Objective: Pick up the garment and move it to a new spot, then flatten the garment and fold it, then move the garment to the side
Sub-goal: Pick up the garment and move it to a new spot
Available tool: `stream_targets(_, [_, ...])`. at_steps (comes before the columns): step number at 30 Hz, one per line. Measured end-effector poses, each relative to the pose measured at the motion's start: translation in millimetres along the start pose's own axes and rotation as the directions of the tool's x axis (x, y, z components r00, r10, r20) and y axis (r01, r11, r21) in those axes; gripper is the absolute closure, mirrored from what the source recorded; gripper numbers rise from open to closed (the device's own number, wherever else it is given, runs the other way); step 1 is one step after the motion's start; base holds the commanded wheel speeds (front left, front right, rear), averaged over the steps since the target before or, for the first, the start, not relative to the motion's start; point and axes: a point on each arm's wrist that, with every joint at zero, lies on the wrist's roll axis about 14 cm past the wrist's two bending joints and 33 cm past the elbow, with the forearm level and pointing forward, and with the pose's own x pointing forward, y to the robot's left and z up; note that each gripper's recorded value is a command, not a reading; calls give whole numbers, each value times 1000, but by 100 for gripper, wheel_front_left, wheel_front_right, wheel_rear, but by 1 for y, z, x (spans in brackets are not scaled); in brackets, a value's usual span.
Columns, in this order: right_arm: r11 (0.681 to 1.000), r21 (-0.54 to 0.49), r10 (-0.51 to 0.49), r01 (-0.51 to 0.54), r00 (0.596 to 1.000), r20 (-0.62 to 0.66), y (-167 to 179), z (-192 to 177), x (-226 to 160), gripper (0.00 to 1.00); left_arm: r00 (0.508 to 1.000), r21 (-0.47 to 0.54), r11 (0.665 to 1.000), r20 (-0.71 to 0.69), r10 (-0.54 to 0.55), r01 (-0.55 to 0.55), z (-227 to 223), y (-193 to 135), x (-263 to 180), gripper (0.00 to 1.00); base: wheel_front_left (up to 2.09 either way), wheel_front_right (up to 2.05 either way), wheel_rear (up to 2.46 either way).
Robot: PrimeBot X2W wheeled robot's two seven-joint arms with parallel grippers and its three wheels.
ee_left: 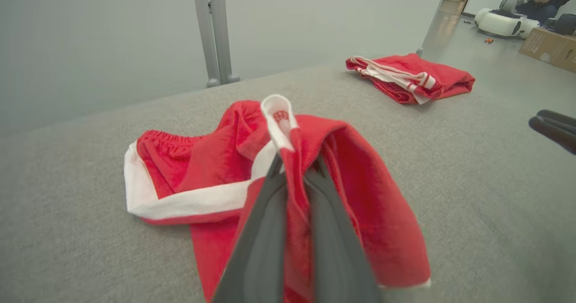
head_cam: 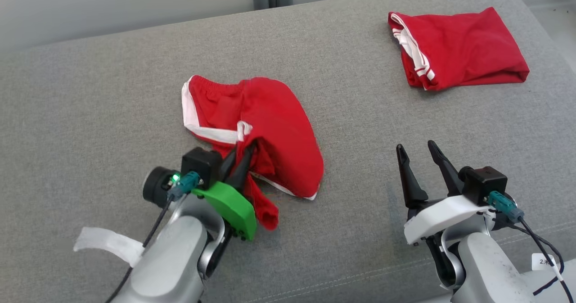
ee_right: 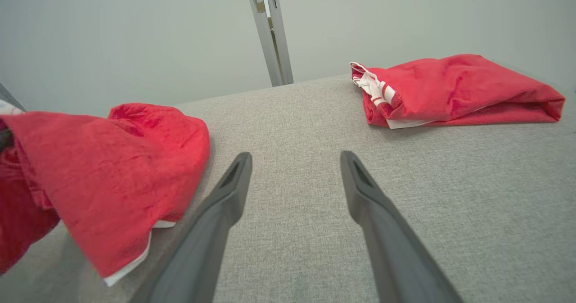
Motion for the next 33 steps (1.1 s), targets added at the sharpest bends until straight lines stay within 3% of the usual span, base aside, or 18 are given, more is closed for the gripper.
stream_targets(9, [1000, -1, 28, -28, 1000, 11, 11, 5, -5, 0, 994, -42, 999, -113, -3, -2, -48, -16, -21, 100, 0, 0, 0])
stream_targets(10, [1000, -1, 32, -32, 999, 13, 12, 6, -5, 0, 993, -44, 999, -117, -3, -2, -50, -17, -23, 68, 0, 0, 0])
stream_targets(11, [999, -1, 35, -35, 999, 15, 13, 6, -5, 0, 993, -45, 999, -119, -1, -4, -51, -18, -24, 49, 0, 0, 0])
stream_targets(12, [999, -2, 39, -39, 999, 17, 14, 7, -5, 0, 993, -45, 999, -120, -1, -4, -52, -19, -25, 0, 0, 0, 0])
stream_targets(23, [999, 3, 54, -54, 998, 22, 21, 10, -12, 0, 999, -52, 998, 13, 33, -32, -20, -27, -42, 0, 0, 0, 0])
stream_targets(33, [997, 8, 72, -73, 997, 26, 29, 11, -17, 0, 975, -15, 987, 154, 158, -158, 17, -3, -79, 0, 0, 0, 0])
